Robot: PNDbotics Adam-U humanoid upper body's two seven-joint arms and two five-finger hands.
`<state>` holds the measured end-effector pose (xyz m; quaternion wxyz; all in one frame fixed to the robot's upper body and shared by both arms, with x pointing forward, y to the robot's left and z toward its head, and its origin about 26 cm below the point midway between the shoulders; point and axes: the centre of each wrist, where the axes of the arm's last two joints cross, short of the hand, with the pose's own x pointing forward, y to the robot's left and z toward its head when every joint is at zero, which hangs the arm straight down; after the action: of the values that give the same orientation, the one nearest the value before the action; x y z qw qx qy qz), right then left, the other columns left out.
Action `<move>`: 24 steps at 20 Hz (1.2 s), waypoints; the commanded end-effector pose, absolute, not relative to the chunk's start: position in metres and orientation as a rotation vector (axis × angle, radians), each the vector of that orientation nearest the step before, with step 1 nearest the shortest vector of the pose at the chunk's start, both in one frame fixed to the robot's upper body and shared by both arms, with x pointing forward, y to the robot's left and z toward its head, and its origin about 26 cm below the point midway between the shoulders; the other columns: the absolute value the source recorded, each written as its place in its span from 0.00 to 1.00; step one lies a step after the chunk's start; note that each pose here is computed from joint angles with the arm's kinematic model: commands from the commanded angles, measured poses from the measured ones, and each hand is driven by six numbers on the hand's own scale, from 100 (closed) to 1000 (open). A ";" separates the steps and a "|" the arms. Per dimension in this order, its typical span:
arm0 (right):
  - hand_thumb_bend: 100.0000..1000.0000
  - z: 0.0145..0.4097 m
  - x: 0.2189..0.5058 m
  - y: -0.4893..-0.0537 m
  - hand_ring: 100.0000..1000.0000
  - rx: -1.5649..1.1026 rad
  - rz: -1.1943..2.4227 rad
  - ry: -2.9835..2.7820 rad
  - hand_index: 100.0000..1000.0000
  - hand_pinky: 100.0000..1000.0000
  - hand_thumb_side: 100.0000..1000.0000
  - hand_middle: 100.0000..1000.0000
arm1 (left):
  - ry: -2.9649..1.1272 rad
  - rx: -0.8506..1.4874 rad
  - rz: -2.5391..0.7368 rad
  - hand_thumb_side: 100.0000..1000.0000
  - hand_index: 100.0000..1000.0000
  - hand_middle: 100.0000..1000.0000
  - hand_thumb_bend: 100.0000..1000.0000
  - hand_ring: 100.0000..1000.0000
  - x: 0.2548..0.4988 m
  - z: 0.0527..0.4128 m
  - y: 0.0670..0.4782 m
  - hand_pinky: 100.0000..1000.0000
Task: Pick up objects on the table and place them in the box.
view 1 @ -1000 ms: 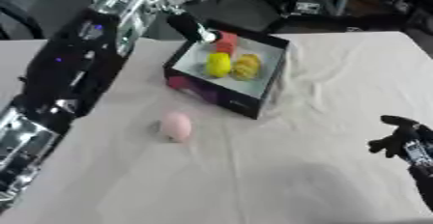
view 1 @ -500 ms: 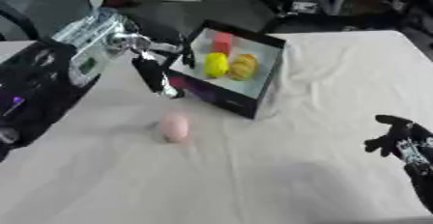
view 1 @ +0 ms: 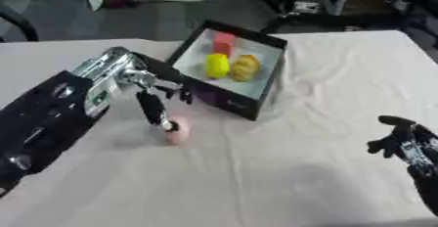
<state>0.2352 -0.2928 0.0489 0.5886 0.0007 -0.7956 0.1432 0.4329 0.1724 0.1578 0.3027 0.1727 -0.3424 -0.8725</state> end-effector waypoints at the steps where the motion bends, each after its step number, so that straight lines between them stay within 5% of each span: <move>1: 0.00 0.054 0.235 -0.296 0.47 -0.020 0.352 -1.864 0.76 0.66 0.65 0.25 | -0.870 0.429 -2.350 0.37 0.82 0.68 0.26 0.57 0.436 0.161 0.183 0.66; 7: 0.00 0.055 0.235 -0.297 0.46 -0.020 0.350 -1.864 0.76 0.66 0.65 0.25 | -0.855 0.364 -2.341 0.31 0.60 0.43 0.19 0.36 0.439 0.148 0.192 0.45; 12: 0.00 0.054 0.234 -0.297 0.46 -0.022 0.346 -1.861 0.76 0.66 0.66 0.25 | -0.979 0.516 -2.281 0.27 0.48 0.32 0.19 0.26 0.441 0.198 0.186 0.37; 13: 0.00 0.053 0.234 -0.297 0.46 -0.022 0.345 -1.860 0.76 0.66 0.64 0.25 | -1.029 0.576 -2.260 0.62 0.48 0.33 0.00 0.27 0.439 0.216 0.183 0.37; 14: 0.00 0.053 0.234 -0.297 0.46 -0.022 0.344 -1.857 0.76 0.66 0.66 0.25 | -1.090 0.647 -2.229 0.24 0.49 0.32 0.19 0.26 0.437 0.236 0.178 0.38; 18: 0.00 0.051 0.233 -0.296 0.46 -0.014 0.344 -1.852 0.76 0.66 0.67 0.25 | -1.264 0.874 -2.068 0.20 0.52 0.35 0.20 0.28 0.442 0.274 0.153 0.41; 24: 0.00 0.051 0.235 -0.292 0.46 0.009 0.341 -1.858 0.76 0.66 0.68 0.25 | -1.270 1.071 -1.858 0.18 0.55 0.37 0.19 0.30 0.479 0.219 0.110 0.43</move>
<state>0.2336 -0.2922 0.0468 0.5932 0.0031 -0.7925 0.1414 0.4742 0.1164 0.2167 0.3224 0.3819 -0.4745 -0.7246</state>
